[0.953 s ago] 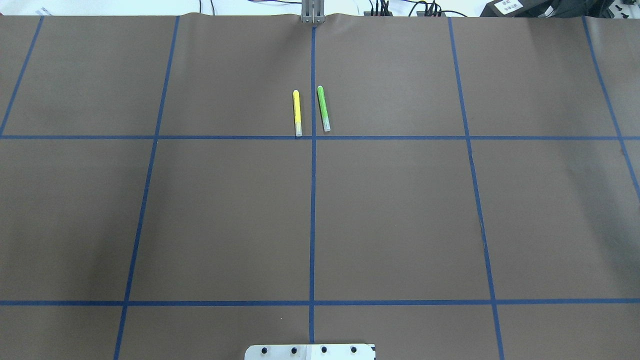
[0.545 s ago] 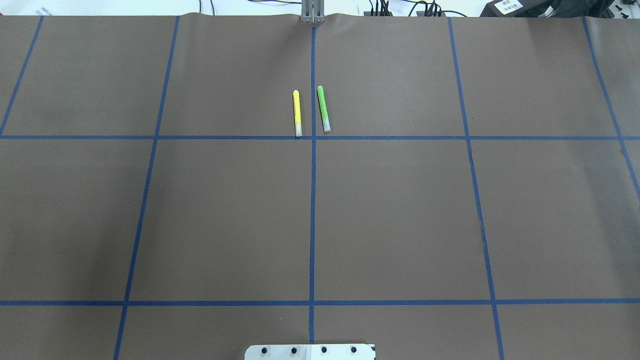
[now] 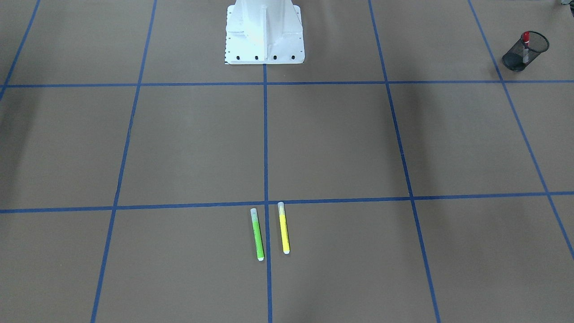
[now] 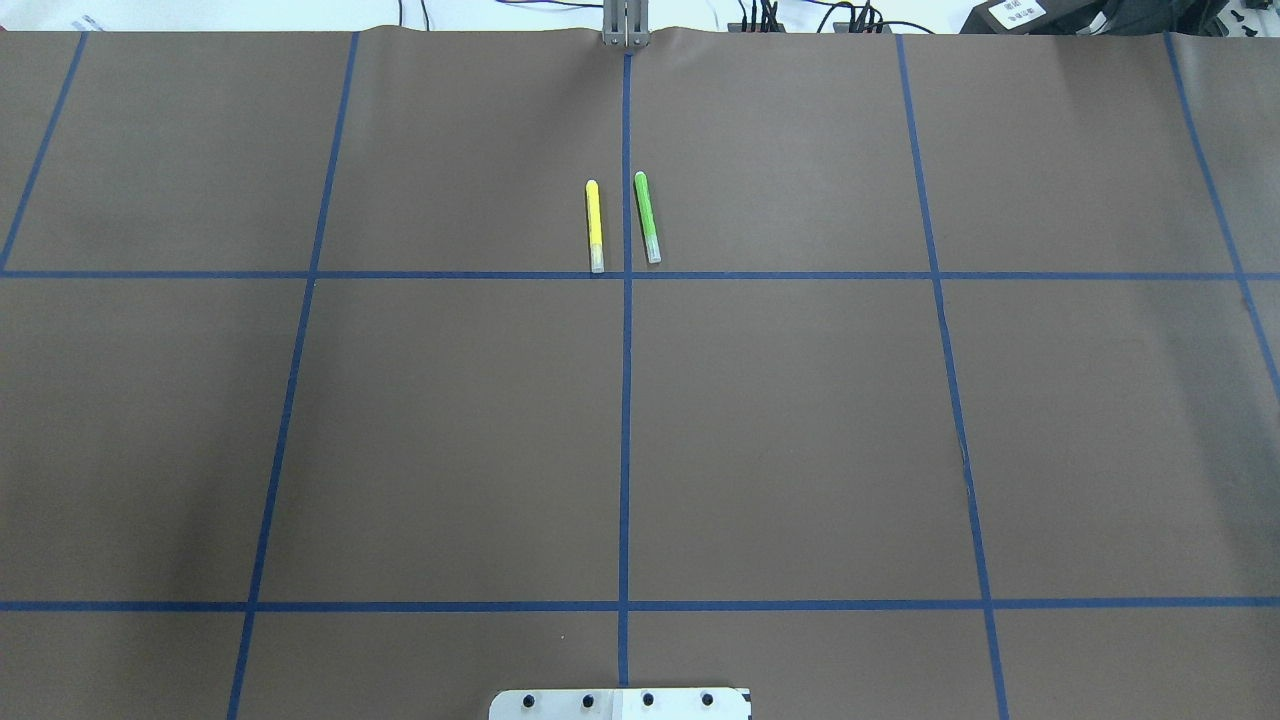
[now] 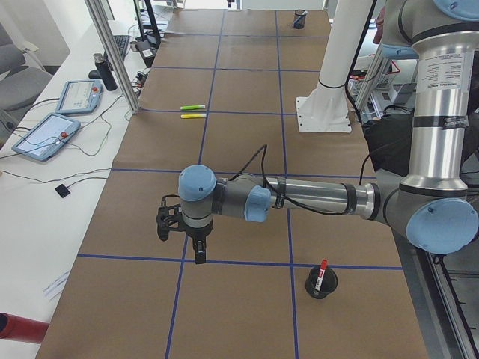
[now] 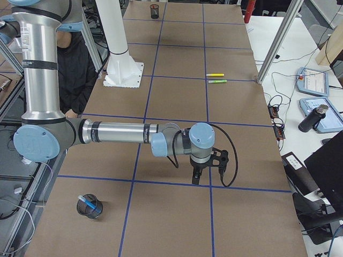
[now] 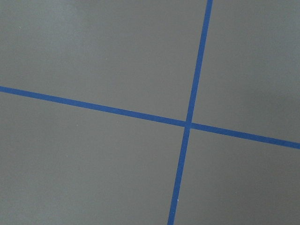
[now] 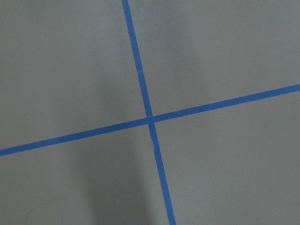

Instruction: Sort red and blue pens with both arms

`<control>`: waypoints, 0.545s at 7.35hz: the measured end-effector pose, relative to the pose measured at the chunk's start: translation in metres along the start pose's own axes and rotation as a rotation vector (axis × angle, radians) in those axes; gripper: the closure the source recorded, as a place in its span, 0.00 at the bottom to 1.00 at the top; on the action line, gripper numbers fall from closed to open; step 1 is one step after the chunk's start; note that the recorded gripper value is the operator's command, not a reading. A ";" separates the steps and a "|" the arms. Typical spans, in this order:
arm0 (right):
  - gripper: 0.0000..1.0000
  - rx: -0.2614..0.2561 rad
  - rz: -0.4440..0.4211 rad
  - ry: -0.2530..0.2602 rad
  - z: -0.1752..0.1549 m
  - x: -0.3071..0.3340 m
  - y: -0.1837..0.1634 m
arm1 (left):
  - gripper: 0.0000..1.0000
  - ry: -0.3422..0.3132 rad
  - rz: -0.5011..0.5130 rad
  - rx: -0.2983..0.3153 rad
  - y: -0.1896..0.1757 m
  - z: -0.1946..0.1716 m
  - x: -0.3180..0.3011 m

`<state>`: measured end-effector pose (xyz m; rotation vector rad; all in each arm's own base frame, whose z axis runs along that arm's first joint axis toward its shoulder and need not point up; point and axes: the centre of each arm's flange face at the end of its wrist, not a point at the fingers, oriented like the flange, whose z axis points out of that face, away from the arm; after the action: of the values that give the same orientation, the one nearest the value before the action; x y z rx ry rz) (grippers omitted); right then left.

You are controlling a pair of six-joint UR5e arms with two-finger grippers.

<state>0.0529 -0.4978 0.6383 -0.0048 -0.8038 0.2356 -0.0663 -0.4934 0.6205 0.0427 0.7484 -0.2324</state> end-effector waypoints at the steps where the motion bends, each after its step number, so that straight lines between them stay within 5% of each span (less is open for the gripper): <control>1: 0.00 -0.007 0.005 0.001 0.000 -0.001 0.001 | 0.00 0.000 0.000 0.000 0.000 0.000 0.000; 4: 0.00 -0.019 0.016 -0.001 0.001 0.000 0.003 | 0.00 0.003 0.002 0.002 0.001 -0.001 0.001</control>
<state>0.0512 -0.4947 0.6390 -0.0290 -0.8069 0.2429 -0.0662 -0.4927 0.6190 0.0460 0.7509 -0.2316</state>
